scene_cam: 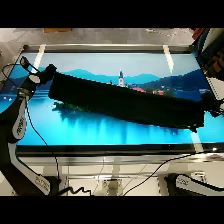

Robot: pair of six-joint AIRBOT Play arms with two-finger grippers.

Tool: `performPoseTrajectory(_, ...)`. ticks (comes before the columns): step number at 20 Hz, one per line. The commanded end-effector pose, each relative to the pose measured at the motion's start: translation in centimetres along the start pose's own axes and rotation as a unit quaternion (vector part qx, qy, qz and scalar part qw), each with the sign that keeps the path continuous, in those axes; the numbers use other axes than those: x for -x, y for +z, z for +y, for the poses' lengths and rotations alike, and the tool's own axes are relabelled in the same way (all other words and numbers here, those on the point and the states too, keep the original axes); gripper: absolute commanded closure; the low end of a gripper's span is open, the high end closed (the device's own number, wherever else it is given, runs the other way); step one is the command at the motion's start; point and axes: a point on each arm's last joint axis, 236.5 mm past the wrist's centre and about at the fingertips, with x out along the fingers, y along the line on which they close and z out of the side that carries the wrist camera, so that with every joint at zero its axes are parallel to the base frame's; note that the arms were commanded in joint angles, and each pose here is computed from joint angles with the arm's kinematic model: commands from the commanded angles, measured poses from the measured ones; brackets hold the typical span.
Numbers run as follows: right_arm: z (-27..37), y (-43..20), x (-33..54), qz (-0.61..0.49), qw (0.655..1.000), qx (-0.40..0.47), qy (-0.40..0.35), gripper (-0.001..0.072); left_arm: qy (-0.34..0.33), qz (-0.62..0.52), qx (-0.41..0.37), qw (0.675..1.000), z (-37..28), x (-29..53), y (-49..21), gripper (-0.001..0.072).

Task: Fold the clothes and pants, and hang the long-sleeved shirts on hangers.

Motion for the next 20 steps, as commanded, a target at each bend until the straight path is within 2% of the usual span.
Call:
performPoseTrajectory(1, 0.5, 0.1, -1.0, -0.006, 0.999, -0.031, 0.014, 0.0075, -0.005, -0.014, -0.003, 1.000, -0.7, -0.2, 0.3, 0.0000)
performPoseTrajectory(2, 0.4, -0.2, -1.0, 0.000, 0.999, -0.031, 0.012, 0.0040, -0.004, -0.009, -0.003, 1.000, -0.5, -0.1, 0.2, 0.0000)
performPoseTrajectory(6, -0.3, -2.1, -0.9, 0.039, 0.999, -0.030, -0.004, 0.0040, 0.022, 0.068, -0.017, 0.997, 2.5, 1.4, -1.0, 0.0003)
performPoseTrajectory(9, -0.5, -2.6, -0.9, 0.049, 0.998, -0.028, -0.009, 0.0041, 0.057, 0.176, 0.014, 0.983, 7.5, 4.4, -3.0, 0.0013)
performPoseTrajectory(12, -0.5, -2.6, -0.9, 0.049, 0.998, -0.026, -0.008, 0.0041, 0.081, 0.233, 0.046, 0.968, 11.4, 6.4, -4.6, 0.0015)
performPoseTrajectory(15, -0.5, -2.6, -0.9, 0.049, 0.998, -0.026, -0.008, 0.0041, 0.088, 0.247, 0.060, 0.963, 12.4, 6.3, -6.1, 0.0106)
performPoseTrajectory(20, -0.5, -2.6, -0.9, 0.049, 0.998, -0.026, -0.008, 0.0041, 0.084, 0.297, 0.050, 0.950, 11.4, 4.2, -11.9, 0.0106)
